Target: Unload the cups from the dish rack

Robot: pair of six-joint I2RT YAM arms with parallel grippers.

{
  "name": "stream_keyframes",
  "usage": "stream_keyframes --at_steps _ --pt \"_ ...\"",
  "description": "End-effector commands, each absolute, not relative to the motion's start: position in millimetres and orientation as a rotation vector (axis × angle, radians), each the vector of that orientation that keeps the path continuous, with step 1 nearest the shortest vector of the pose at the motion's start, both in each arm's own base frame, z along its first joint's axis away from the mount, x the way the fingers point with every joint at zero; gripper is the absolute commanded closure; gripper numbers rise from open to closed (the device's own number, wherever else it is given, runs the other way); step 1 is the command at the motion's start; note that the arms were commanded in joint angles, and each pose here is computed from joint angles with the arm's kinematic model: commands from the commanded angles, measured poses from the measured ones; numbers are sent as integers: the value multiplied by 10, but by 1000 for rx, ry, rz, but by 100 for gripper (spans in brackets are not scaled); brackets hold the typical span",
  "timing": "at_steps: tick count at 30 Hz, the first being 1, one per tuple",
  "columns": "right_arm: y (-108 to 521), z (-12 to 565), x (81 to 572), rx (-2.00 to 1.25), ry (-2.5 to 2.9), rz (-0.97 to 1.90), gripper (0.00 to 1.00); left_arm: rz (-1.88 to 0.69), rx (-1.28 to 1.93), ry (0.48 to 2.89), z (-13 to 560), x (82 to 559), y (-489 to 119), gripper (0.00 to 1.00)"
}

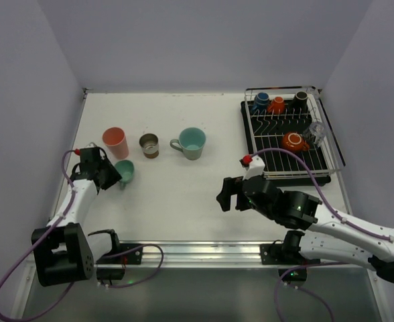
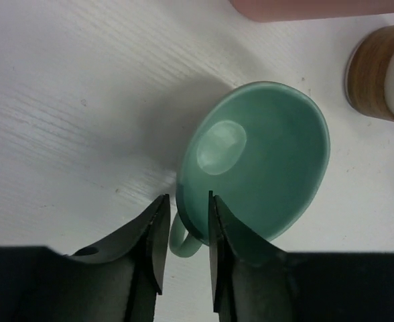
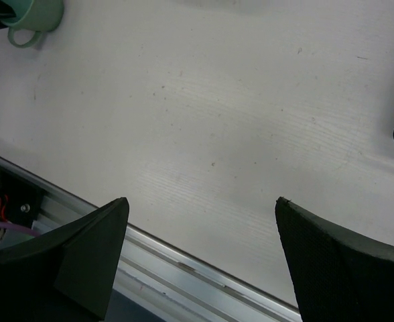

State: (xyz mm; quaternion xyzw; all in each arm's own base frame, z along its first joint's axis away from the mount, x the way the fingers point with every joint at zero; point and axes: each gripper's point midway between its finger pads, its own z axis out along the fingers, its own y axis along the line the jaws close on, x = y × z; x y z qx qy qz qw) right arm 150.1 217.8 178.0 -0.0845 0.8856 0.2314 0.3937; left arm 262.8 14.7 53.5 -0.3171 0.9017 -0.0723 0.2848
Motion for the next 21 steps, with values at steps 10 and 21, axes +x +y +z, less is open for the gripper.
stream_keyframes --at_steps 10,21 --pt "1908 2185 2105 -13 2130 499 23 -335 -632 2146 1332 2759 16 35" --pt "719 2262 3302 389 2068 58 22 -753 88 1718 2938 2660 -1164 18"
